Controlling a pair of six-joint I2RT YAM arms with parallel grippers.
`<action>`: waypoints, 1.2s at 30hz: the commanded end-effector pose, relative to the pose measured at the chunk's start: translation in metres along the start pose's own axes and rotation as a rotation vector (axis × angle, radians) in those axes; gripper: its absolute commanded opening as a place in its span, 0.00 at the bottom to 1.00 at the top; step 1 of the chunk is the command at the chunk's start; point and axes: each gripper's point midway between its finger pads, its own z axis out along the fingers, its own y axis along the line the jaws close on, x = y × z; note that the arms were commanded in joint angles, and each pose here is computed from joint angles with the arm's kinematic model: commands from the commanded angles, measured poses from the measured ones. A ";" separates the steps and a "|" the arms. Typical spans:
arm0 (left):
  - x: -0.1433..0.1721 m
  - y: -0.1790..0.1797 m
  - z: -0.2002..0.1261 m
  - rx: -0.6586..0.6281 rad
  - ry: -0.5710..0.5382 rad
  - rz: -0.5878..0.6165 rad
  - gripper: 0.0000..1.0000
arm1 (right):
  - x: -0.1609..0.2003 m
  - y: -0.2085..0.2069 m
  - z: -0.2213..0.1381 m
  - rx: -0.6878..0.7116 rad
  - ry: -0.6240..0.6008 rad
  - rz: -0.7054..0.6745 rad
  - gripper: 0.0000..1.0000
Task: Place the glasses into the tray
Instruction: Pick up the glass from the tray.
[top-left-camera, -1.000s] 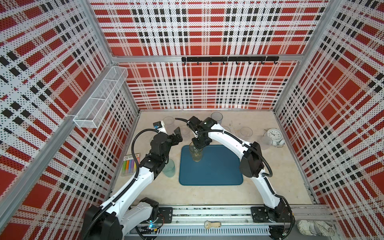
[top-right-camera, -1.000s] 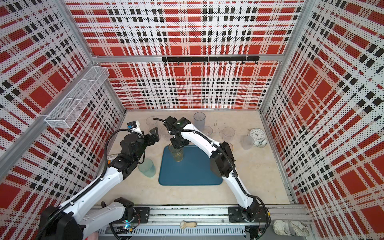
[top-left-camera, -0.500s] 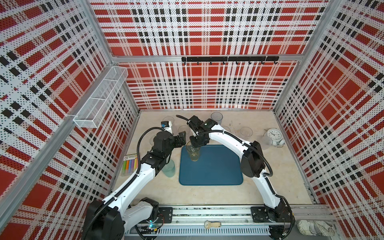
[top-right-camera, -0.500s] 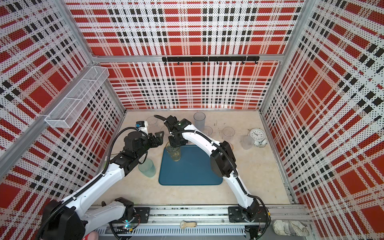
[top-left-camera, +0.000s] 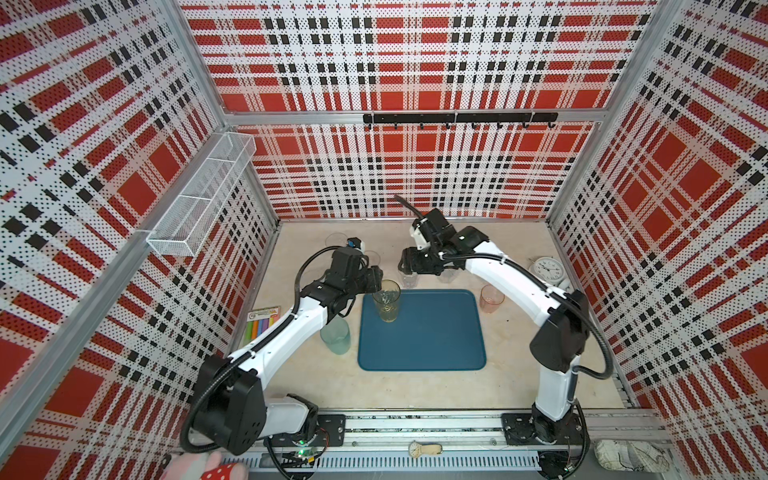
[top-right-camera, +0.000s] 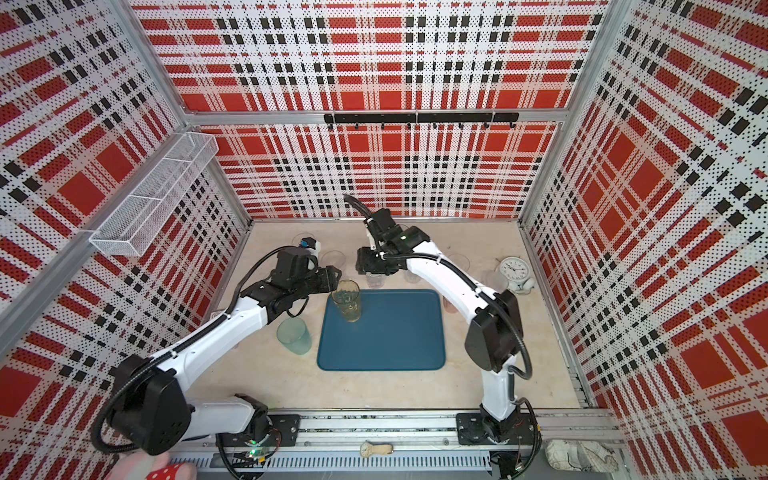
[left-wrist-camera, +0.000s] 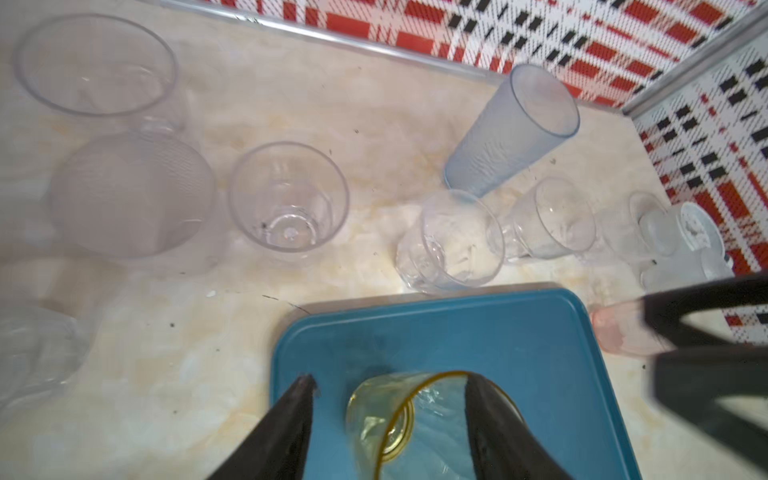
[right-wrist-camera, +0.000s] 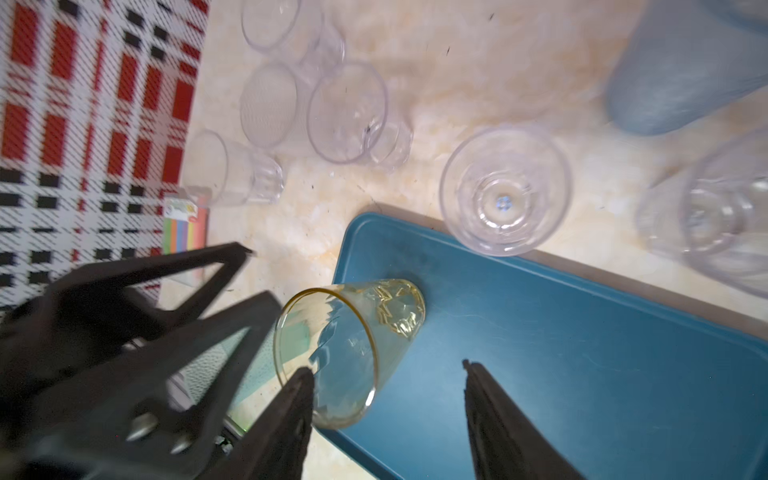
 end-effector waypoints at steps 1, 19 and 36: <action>0.013 0.000 0.007 -0.028 0.098 0.025 0.55 | -0.013 -0.009 -0.014 -0.009 -0.088 0.037 0.61; 0.033 0.008 -0.009 -0.089 0.203 0.094 0.51 | 0.005 -0.033 0.007 0.024 -0.079 0.047 0.61; 0.030 0.014 0.007 -0.211 0.177 0.181 0.20 | 0.019 -0.033 0.025 -0.039 -0.043 0.106 0.62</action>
